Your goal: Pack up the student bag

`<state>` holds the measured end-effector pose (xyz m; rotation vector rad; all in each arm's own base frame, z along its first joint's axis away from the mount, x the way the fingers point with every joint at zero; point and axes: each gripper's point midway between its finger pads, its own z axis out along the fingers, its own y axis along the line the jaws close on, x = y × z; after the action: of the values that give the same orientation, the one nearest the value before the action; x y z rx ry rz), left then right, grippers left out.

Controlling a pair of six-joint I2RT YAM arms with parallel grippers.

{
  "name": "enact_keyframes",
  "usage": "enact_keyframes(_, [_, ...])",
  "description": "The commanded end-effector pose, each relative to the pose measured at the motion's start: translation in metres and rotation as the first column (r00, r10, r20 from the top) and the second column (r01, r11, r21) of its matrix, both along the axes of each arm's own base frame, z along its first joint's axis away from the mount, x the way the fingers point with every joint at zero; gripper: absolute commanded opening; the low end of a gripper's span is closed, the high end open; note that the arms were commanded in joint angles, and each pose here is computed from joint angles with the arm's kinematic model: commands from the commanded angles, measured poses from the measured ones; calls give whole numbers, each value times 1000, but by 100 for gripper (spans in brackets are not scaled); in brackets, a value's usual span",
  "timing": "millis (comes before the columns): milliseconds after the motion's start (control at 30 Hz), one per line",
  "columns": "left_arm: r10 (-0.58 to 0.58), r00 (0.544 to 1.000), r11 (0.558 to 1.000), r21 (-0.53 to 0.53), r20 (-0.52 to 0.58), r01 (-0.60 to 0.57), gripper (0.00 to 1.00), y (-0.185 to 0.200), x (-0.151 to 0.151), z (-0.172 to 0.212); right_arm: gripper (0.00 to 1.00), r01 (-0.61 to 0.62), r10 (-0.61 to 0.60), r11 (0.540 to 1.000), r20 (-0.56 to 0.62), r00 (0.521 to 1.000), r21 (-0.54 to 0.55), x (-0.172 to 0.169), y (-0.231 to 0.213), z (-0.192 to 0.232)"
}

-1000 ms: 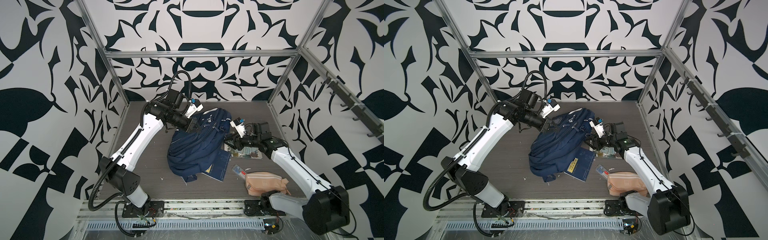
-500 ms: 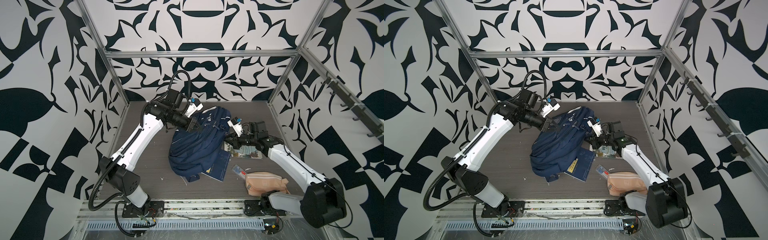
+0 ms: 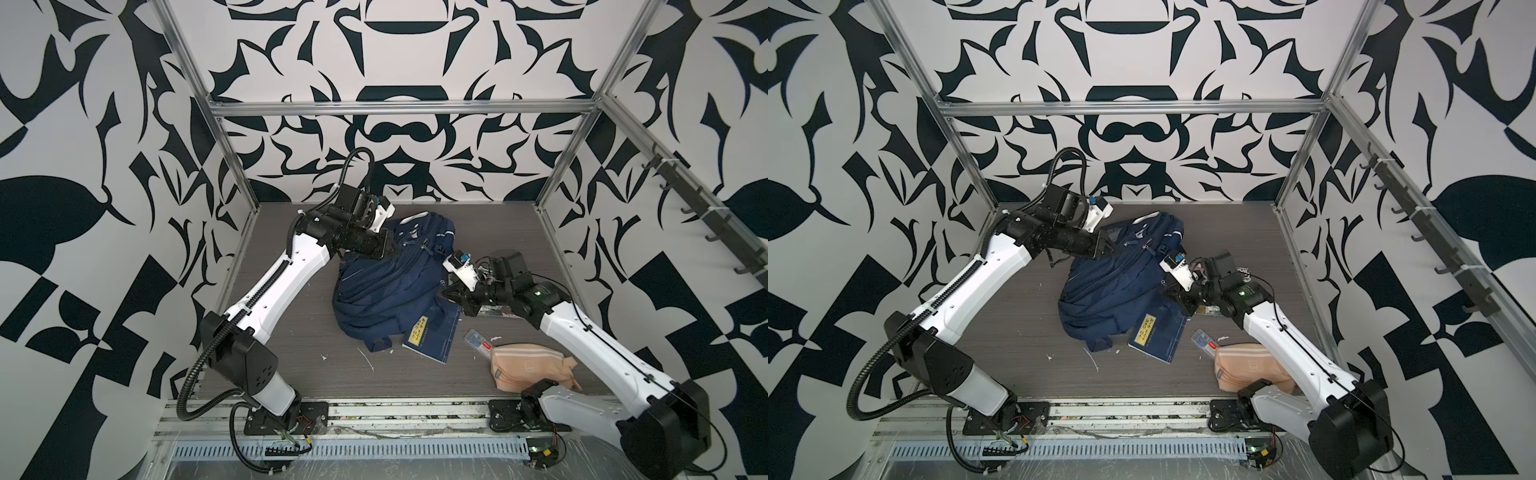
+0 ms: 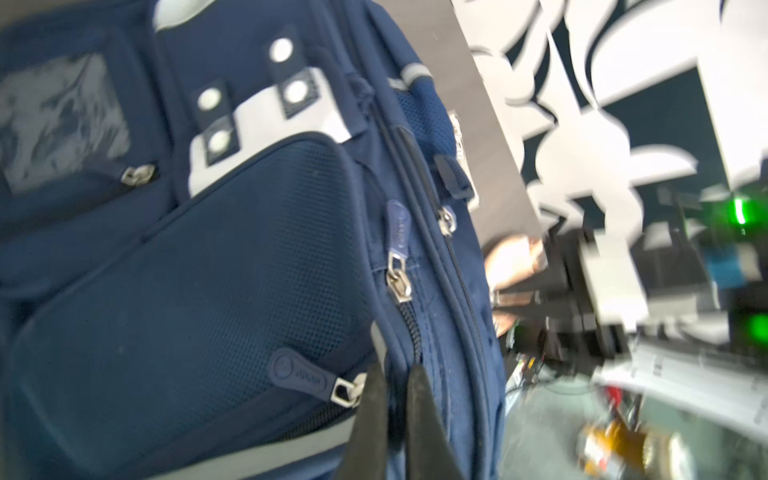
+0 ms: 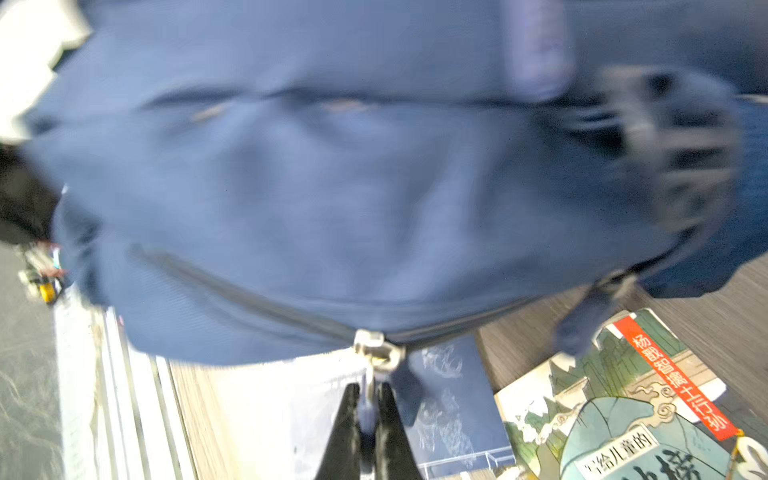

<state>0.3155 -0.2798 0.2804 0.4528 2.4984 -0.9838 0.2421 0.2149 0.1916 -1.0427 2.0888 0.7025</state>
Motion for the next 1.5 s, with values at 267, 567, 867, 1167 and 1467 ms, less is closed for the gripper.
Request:
enact_keyframes(267, [418,905,860,-290,-73,-421,0,3,71,47,0,-183,191,969,34,981,-166,-31,56,-5])
enact_keyframes(567, [444,890,851,-261,-106,-456,0,5,74,32,0,-105,105,994,65,992,-6,-21,90,7])
enact_keyframes(867, [225,974,974,-3,13,-225,99,33,13,-13,0,21,-22,1000,18,1000,15,-16,51,-5])
enact_keyframes(1167, [-131,979,978,182,157,102,99,48,-51,-61,0,24,-24,999,-9,1000,34,-7,28,0])
enact_keyframes(1467, [-338,926,908,318,169,273,100,7,-34,-102,0,32,-32,999,-29,999,11,-6,13,-2])
